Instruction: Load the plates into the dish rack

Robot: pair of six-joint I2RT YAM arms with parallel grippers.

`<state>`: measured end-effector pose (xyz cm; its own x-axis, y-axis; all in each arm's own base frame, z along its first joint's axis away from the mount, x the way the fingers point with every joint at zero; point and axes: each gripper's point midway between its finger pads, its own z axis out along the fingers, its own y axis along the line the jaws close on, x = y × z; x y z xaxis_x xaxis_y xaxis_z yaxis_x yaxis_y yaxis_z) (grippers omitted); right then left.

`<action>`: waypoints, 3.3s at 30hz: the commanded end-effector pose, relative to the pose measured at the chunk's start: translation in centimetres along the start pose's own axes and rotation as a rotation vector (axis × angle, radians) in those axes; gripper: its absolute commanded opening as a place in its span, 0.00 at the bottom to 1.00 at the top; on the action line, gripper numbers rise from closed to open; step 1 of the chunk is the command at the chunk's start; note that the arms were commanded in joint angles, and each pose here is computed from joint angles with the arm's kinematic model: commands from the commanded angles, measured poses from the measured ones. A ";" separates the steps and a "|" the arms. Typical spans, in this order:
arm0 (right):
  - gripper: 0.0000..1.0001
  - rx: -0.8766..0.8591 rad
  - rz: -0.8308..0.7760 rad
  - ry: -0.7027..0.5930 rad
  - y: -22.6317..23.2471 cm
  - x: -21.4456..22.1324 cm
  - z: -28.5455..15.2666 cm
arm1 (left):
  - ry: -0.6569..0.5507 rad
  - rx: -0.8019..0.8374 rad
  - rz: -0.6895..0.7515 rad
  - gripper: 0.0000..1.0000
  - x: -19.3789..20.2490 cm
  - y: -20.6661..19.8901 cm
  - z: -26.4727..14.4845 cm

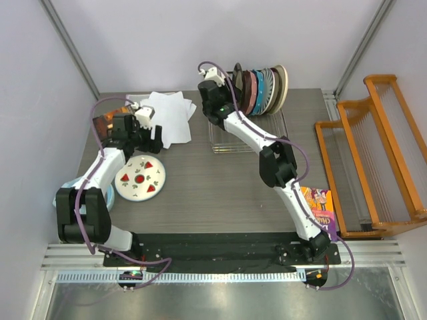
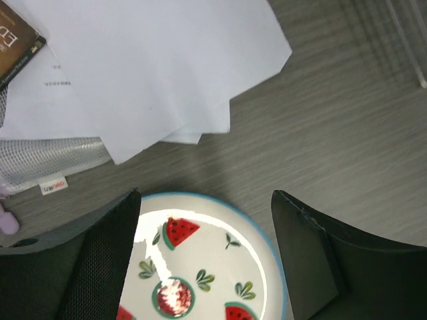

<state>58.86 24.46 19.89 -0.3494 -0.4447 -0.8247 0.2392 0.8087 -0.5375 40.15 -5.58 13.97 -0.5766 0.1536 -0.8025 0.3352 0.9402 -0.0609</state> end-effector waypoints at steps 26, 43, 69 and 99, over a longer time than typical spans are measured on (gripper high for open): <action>0.88 -1.223 0.138 0.327 -5.2 5.7 -29.0 | 0.548 0.526 0.400 0.00 16.1 -2.4 -1.7; 0.88 -1.051 0.266 0.409 -12.1 10.9 -25.1 | 0.608 0.838 0.596 0.00 16.4 -17.4 -2.4; 0.88 -1.323 0.621 0.686 -9.4 20.6 -31.6 | 0.053 0.275 -0.077 0.73 -0.2 -20.2 -7.6; 0.88 -1.299 0.908 0.889 2.0 26.2 -29.9 | 0.523 0.222 -0.786 0.42 16.5 -16.4 -2.4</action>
<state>23.19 25.93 4.64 -0.9560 0.2006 -0.2141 -0.0686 0.5566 0.8279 23.63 -17.25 2.70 -0.9372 -0.3207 -0.1370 -0.1850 0.7902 -0.5843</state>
